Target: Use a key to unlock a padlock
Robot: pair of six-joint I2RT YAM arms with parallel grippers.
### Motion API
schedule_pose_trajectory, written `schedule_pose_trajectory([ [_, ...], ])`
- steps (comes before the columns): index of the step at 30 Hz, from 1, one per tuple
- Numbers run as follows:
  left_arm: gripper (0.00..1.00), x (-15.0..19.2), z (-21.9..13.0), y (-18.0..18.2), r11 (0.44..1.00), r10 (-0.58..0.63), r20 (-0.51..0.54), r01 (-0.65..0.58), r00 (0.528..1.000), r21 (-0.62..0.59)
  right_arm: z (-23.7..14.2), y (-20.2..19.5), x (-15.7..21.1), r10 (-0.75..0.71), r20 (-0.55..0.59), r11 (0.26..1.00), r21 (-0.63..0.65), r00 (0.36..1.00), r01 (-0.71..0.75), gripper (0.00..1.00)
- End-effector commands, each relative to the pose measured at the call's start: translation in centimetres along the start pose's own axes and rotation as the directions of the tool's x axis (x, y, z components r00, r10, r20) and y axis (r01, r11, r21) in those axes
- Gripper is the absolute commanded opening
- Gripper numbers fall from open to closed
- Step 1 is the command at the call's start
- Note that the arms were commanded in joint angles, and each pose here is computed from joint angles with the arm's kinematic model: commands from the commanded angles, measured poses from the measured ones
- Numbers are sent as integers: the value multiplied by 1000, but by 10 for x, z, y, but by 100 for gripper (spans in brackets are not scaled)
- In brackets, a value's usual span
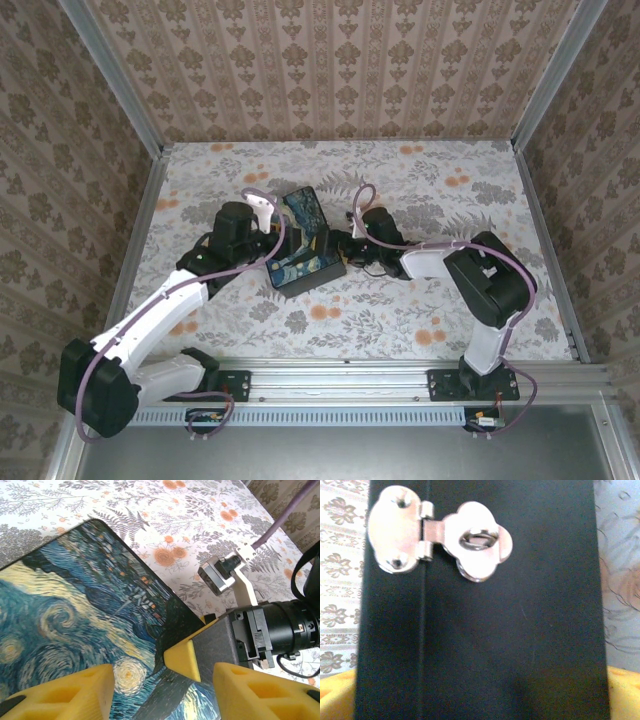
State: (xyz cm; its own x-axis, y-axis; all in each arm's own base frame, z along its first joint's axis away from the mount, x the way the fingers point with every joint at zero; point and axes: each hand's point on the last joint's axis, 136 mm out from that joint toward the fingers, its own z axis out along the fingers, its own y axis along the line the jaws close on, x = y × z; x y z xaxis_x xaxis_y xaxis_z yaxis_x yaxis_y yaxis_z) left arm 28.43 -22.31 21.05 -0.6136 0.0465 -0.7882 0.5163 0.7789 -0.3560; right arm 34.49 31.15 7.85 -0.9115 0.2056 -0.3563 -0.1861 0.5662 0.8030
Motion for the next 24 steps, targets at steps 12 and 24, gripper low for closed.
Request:
schedule_pose_trajectory([
  [12,57,-19,-8,35,990,41,41,-35,998,-139,-55,-55,23,-73,-229,863,473,971,176,100],
  [24,63,-5,-89,233,475,192,243,126,951,-871,-207,-65,-85,-626,109,487,827,772,279,100],
])
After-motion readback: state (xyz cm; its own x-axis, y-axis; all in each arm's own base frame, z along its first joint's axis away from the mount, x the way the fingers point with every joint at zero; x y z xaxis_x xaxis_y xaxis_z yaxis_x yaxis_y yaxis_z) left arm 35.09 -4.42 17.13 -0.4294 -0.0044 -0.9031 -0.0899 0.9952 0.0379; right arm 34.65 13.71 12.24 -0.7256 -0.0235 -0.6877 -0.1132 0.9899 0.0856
